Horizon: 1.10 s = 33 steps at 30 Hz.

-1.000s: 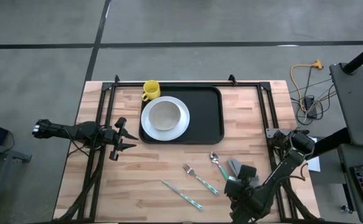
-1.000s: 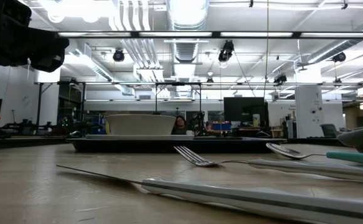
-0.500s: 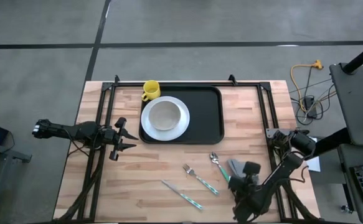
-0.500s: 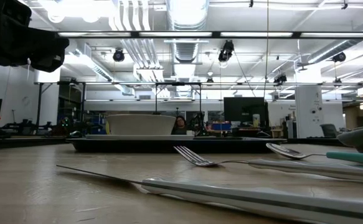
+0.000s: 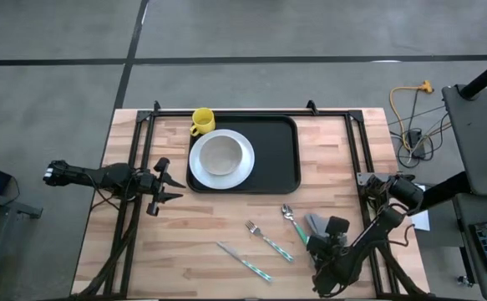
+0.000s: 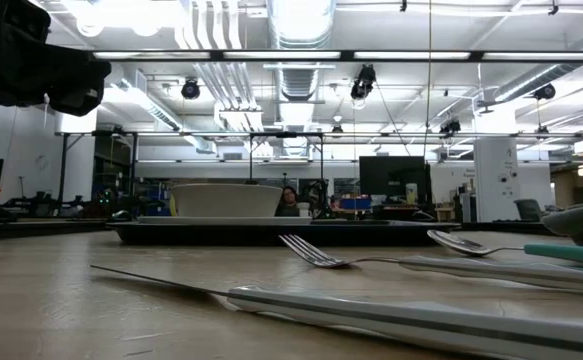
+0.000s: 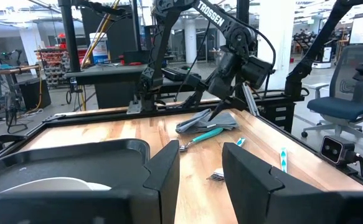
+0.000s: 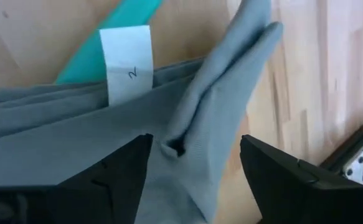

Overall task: Set up tray
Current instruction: Put the gray napkin on the black serving tray beside the white plate

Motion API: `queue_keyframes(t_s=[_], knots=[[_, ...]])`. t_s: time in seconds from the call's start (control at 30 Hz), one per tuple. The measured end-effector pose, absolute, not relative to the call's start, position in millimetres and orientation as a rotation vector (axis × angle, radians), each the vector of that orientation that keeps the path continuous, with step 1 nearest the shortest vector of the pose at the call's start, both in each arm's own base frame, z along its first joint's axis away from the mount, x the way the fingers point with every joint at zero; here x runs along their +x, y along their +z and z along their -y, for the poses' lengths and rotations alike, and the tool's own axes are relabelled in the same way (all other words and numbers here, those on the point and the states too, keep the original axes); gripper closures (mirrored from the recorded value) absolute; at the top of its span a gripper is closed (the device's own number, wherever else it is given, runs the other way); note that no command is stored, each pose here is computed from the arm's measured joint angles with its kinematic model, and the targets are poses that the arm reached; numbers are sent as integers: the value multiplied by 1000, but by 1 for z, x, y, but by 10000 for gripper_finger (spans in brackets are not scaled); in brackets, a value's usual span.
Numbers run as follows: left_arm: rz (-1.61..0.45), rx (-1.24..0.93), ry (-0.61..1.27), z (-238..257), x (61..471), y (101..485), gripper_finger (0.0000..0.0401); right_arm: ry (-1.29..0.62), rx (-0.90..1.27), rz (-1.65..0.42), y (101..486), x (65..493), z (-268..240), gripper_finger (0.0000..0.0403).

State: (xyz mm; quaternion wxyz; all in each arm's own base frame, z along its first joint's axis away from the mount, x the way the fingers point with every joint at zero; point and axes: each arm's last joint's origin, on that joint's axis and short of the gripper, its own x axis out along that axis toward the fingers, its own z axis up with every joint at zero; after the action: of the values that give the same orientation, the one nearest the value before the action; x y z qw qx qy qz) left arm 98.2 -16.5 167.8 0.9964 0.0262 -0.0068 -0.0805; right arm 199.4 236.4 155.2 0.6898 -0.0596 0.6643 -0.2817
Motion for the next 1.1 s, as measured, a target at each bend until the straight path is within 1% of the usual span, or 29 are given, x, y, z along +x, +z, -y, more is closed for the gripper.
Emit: queue_keyframes(t_s=[0.1,0.17,0.27,0.43,0.47,0.6,0.73,0.93,1.1], knots=[[14,52,-161,17,98,168,299,-656,-140,-1489,152,197,-233,189],[14,52,-161,17,98,168,299,-673,-139,-1488,150,195,-231,214],[14,52,-161,17,98,168,299,-675,-141,-1490,150,195,-230,267],[14,52,-161,17,98,168,299,-681,-181,-1509,152,195,-226,376],[14,52,-161,17,98,168,299,-701,-193,-1507,153,196,-223,383],[14,52,-161,17,98,168,299,-832,-205,-1461,167,195,-204,393],[14,53,-161,17,98,168,299,-937,-162,-1368,187,192,-176,394],[9,53,-162,17,98,167,299,-998,-33,-1245,213,181,-123,395],[8,53,-162,17,98,167,299,-995,4,-1111,227,168,-86,395]])
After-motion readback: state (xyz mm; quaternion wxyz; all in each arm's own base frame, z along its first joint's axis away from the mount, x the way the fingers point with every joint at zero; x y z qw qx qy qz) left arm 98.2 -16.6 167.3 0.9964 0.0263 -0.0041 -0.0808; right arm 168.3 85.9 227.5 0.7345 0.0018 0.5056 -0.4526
